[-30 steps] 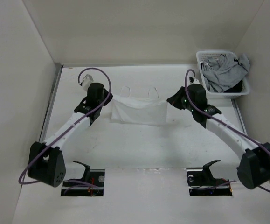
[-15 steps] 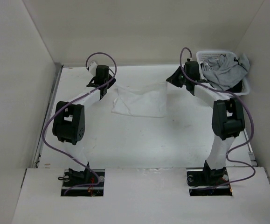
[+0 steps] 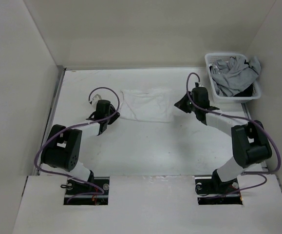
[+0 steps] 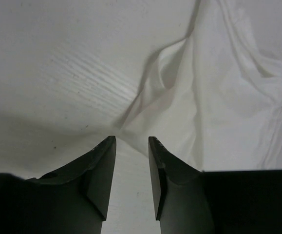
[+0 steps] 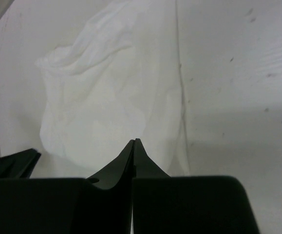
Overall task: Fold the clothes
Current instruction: Fold the tank top
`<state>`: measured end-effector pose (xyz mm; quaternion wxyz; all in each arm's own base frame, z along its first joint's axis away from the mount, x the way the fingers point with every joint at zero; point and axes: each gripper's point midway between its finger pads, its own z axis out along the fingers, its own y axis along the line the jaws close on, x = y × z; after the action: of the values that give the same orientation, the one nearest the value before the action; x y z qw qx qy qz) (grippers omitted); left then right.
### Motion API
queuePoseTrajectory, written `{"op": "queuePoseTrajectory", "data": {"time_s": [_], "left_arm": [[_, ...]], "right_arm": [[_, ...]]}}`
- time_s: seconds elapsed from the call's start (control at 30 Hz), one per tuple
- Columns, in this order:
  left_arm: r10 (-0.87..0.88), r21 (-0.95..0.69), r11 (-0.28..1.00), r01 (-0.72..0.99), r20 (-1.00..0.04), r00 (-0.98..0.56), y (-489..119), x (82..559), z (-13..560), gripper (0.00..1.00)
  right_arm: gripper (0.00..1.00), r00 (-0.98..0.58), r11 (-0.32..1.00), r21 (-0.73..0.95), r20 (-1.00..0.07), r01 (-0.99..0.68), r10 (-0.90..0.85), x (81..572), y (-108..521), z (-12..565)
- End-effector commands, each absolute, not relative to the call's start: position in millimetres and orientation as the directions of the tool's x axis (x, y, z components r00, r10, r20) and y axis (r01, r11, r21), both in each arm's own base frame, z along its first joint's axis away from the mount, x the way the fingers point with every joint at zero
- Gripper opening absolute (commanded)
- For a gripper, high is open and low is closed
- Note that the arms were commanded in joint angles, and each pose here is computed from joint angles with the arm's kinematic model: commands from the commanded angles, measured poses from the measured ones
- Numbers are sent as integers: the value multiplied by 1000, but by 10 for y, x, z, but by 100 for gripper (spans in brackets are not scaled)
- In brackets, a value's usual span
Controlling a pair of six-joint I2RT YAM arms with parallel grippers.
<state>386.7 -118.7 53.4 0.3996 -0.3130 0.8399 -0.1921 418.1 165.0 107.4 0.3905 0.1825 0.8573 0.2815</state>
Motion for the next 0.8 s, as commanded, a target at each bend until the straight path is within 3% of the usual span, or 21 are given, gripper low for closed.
{"op": "queuePoseTrajectory", "data": {"time_s": [0.0, 0.17, 0.27, 0.5, 0.67, 0.77], "left_arm": [[-695, -675, 695, -246, -543, -471, -1367, 3925, 761, 33], [-691, -671, 696, -254, -530, -491, -1370, 3956, 598, 35], [-701, -684, 684, -253, -521, -488, -1393, 3985, 564, 33], [-717, -682, 675, -281, -516, -468, -1330, 4022, 513, 16], [-729, -676, 668, -311, -511, -456, -1287, 4018, 448, 12], [-731, -671, 667, -323, -506, -458, -1268, 4004, 397, 11]], "right_arm": [[0, -571, 746, 666, -616, -10, 543, 4045, 1810, 1291], [8, -584, 749, 663, -615, -17, 531, 3761, 1822, 1181], [17, -595, 750, 661, -603, -1, 531, 3663, 1809, 1037], [39, -635, 754, 651, -546, 90, 547, 3561, 1742, 584], [42, -643, 751, 653, -535, 98, 548, 3614, 1786, 508], [38, -647, 745, 655, -515, 126, 562, 3668, 1781, 426]]}}
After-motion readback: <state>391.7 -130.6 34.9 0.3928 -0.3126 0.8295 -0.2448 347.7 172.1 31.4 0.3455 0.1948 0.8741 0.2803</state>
